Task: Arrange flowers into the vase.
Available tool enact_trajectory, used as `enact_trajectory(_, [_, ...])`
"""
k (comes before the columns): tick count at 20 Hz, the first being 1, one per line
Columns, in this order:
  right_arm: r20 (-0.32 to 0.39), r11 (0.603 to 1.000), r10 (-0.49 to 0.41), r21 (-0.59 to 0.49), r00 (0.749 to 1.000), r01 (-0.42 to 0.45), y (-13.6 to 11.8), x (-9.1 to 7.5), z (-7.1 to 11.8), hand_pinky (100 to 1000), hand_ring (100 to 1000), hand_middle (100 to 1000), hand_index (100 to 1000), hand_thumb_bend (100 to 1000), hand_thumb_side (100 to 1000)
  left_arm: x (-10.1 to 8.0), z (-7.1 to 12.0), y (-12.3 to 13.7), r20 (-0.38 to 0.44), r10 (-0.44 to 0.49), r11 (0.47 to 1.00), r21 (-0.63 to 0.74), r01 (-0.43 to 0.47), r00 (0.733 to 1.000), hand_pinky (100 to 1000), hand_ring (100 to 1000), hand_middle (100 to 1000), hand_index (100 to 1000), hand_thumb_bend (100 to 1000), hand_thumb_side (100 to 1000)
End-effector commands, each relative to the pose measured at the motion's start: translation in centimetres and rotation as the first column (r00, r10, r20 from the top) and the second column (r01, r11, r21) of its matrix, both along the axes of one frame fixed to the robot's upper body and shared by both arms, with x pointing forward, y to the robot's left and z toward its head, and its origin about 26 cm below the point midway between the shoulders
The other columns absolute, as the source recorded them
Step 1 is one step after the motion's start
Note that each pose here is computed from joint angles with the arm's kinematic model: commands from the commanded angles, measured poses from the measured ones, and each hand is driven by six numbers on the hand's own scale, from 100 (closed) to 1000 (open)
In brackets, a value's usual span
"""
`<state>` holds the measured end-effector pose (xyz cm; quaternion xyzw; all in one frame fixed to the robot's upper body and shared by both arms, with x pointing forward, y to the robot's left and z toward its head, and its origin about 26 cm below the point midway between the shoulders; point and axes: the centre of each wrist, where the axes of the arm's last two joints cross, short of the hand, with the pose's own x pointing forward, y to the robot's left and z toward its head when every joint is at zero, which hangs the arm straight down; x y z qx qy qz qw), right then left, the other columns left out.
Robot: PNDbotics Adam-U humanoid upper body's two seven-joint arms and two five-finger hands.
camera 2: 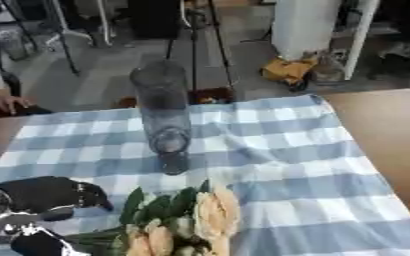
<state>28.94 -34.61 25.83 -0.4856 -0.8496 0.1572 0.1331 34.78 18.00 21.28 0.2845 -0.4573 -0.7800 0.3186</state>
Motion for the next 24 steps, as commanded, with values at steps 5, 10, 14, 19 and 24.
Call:
enact_trajectory(5, [0.024, 1.0, 0.012, -0.011, 1.0, -0.012, 0.2, -0.2, 0.8, 795, 785, 739, 855, 100, 930, 0.8, -0.8, 0.1, 0.062, 0.0, 1.0, -0.005, 0.0, 0.998, 491, 670, 701, 808, 363, 679])
enact_trajectory(10, [0.023, 1.0, 0.012, -0.007, 1.0, -0.012, 0.2, -0.2, 0.8, 795, 784, 736, 855, 100, 928, 1.4, -2.1, 0.3, 0.045, 0.014, 1.0, -0.028, -0.012, 0.999, 502, 679, 689, 792, 381, 672])
enact_trajectory(14, [0.023, 1.0, 0.011, -0.003, 1.0, -0.011, 0.2, -0.3, 0.8, 796, 783, 735, 854, 100, 932, 1.7, -3.0, 0.4, 0.018, 0.022, 0.999, -0.045, -0.021, 1.0, 500, 683, 685, 785, 364, 658])
enact_trajectory(19, [0.024, 1.0, 0.012, 0.002, 1.0, -0.012, 0.2, -0.2, 0.7, 795, 782, 733, 852, 100, 936, 2.0, -4.1, 0.6, 0.03, 0.018, 0.999, -0.041, -0.016, 0.999, 519, 722, 727, 822, 339, 647])
enact_trajectory(24, [0.023, 1.0, 0.014, 0.007, 1.0, -0.015, 0.2, -0.2, 0.7, 796, 783, 732, 852, 100, 935, 2.1, -4.7, 0.7, 0.109, -0.007, 1.0, -0.022, 0.009, 0.994, 518, 727, 732, 816, 243, 669])
